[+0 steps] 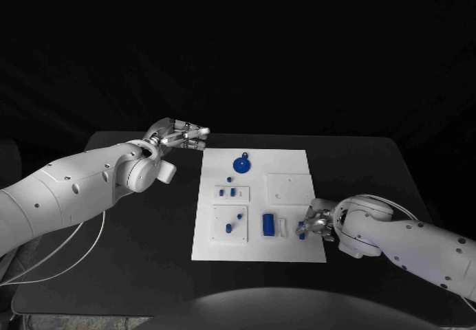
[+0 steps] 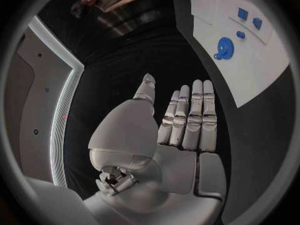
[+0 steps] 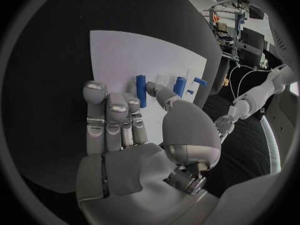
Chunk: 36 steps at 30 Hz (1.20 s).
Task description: Assemble the parts on the task board
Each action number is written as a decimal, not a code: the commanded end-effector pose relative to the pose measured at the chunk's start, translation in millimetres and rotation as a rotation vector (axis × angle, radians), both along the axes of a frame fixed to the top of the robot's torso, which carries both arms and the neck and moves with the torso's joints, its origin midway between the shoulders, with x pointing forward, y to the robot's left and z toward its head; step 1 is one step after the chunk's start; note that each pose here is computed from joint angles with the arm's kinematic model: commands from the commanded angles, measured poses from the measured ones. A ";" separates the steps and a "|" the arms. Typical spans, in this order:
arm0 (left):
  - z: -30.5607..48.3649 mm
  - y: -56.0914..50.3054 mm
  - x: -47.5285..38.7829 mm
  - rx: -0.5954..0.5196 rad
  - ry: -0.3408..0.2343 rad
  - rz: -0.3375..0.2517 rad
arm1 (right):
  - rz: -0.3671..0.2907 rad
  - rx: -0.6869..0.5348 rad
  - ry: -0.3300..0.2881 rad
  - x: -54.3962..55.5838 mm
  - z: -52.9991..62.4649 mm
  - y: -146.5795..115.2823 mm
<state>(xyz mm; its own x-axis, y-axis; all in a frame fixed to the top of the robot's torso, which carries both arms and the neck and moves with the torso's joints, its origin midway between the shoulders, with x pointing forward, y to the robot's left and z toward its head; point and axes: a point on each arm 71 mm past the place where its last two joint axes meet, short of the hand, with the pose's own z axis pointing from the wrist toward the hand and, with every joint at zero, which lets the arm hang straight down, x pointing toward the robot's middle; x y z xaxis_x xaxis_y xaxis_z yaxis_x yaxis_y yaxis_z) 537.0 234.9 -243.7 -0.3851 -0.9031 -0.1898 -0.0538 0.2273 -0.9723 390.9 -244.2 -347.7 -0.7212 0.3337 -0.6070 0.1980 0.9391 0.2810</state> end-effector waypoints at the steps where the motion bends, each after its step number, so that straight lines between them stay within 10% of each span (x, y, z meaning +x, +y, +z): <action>1: 0.2 -2.4 -0.6 -0.009 0.003 -0.017 | -0.008 0.056 0.010 -3.6 0.7 7.3; 36: -0.6 -5.0 -0.6 -0.009 0.009 -0.026 | 0.005 0.109 0.031 1.2 1.3 29.8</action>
